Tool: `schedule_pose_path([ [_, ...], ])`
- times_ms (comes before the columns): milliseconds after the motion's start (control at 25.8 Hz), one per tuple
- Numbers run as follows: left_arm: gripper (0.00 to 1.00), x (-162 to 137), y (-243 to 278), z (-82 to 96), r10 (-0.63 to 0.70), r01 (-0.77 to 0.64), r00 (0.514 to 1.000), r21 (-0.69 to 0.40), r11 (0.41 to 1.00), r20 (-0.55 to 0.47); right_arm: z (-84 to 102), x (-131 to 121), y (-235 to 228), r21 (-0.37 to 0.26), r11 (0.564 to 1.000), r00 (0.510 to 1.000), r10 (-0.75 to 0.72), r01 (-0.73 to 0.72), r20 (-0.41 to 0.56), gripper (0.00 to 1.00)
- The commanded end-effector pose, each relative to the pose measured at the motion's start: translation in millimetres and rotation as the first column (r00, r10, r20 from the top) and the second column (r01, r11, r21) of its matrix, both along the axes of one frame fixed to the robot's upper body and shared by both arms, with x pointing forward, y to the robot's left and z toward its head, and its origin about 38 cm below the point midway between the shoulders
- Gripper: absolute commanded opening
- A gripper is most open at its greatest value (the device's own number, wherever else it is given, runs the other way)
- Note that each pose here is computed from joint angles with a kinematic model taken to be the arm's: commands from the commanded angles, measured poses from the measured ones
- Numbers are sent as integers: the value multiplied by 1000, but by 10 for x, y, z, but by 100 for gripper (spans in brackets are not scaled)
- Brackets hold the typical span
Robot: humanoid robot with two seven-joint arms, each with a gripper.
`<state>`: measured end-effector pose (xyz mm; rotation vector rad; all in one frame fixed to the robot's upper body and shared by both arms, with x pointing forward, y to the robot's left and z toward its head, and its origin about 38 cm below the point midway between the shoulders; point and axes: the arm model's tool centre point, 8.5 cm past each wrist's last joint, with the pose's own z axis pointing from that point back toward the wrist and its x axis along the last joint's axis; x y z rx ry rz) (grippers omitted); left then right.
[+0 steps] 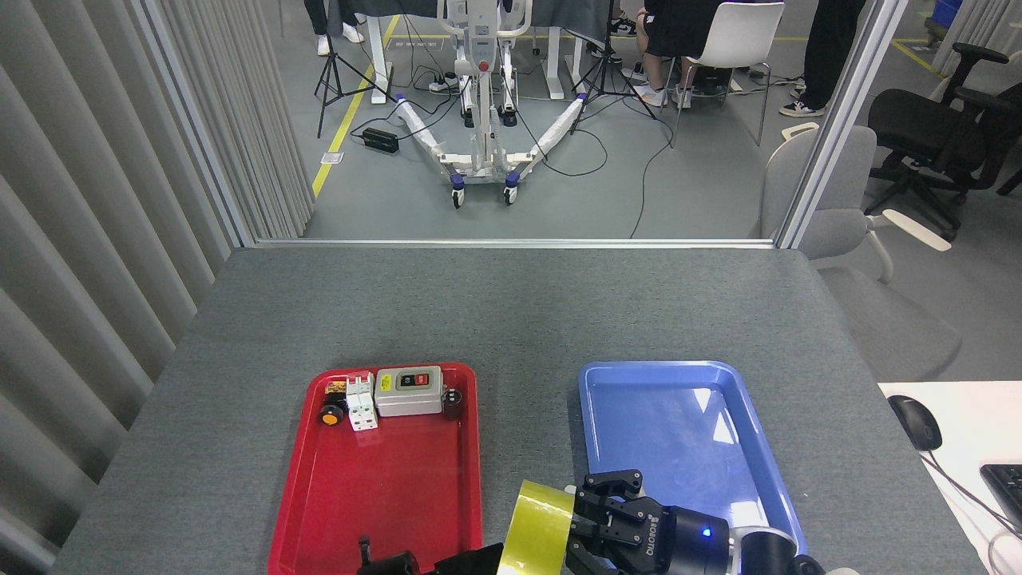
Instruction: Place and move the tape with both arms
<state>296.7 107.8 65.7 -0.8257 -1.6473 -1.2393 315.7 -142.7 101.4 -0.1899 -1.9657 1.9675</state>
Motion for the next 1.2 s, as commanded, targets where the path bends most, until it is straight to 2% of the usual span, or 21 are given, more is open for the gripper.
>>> schedule_pose_path([
  [0, 63, 10, 16, -46, 6, -7, 1000, 6, 1000, 20, 4, 4, -1, 4, 1000, 1000, -4, 4, 1, 17],
  [39, 100, 9, 16, -90, 6, -7, 1000, 3, 1000, 29, 4, 4, -1, 4, 1000, 1000, -4, 4, 1, 17],
  [194, 100, -10, 78, -199, 22, -21, 995, -7, 1000, 101, 5, 4, 4, 5, 1000, 1000, -3, 3, 1, 17],
  [542, 100, 25, 165, -183, 51, -50, 992, -13, 999, 116, -11, -22, 71, 14, 1000, 1000, 10, -10, -6, 17],
  [736, 100, 255, 477, -144, 157, -156, 980, -20, 988, 123, 9, 0, 45, 19, 1000, 1000, -1, 1, -2, 17],
  [852, 100, 475, 672, -172, 221, -224, 968, 11, 975, 118, 99, 112, -126, 42, 997, 998, -62, 61, 15, 17],
  [930, 100, 565, 795, -247, 276, -294, 949, 112, 949, 154, 147, 252, -421, 61, 985, 987, -162, 161, 19, 17],
  [969, 100, 610, 931, -269, 326, -365, 921, 181, 913, 215, 160, 327, -539, 81, 974, 977, -215, 213, 16, 17],
  [1007, 100, 654, 1093, -287, 394, -464, 871, 232, 855, 292, 170, 396, -639, 110, 958, 964, -266, 264, 7, 17],
  [1046, 100, 717, 1292, -257, 480, -596, 781, 250, 763, 399, 171, 476, -781, 140, 933, 943, -333, 331, -7, 17],
  [1085, 100, 764, 1448, -151, 531, -709, 672, 243, 662, 516, 141, 532, -934, 157, 906, 918, -395, 393, -24, 17],
  [1162, 100, 810, 1592, 197, 529, -869, 419, 155, 470, 738, 104, 614, -1172, 179, 857, 875, -481, 483, -54, 16],
])
